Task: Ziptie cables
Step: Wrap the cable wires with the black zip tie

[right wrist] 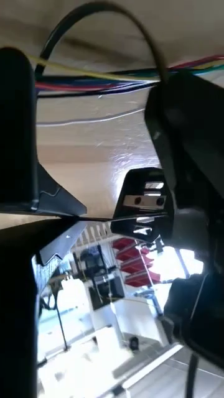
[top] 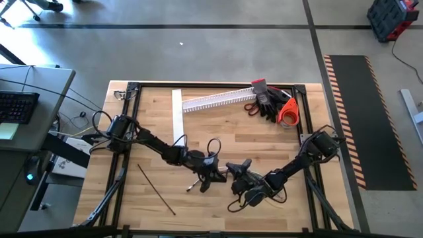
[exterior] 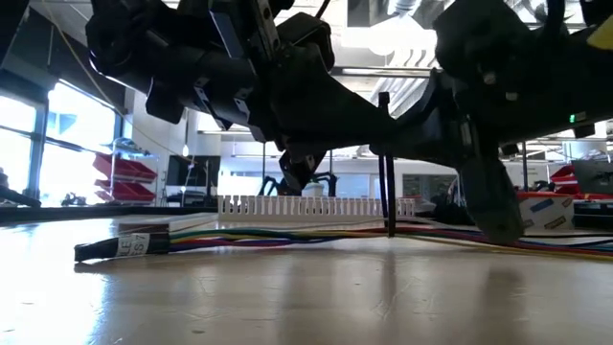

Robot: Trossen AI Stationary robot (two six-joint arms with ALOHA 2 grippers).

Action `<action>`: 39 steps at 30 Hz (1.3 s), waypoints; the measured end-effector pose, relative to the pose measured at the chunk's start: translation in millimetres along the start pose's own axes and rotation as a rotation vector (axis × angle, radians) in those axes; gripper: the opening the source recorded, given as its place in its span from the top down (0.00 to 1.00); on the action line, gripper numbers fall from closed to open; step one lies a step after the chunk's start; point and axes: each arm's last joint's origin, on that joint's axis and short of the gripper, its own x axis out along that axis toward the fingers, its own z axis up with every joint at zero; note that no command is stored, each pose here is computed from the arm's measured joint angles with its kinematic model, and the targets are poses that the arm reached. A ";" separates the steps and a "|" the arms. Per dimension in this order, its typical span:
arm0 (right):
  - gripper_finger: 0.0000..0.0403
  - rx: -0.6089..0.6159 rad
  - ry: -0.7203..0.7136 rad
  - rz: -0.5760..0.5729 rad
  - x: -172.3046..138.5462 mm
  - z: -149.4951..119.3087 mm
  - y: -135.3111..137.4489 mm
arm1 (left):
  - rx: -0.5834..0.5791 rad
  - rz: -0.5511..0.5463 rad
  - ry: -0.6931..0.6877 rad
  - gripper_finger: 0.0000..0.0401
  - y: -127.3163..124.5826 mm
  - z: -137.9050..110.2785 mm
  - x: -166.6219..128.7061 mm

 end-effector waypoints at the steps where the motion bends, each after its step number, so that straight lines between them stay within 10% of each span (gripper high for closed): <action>1: 1.00 0.017 0.000 0.000 -0.1 0.0 0.1 | 0.000 0.000 0.000 1.00 0.0 0.0 0.0; 39: 1.00 -0.105 -0.024 0.029 -8.5 13.4 1.8 | -0.096 0.018 -0.010 1.00 6.7 3.1 -1.1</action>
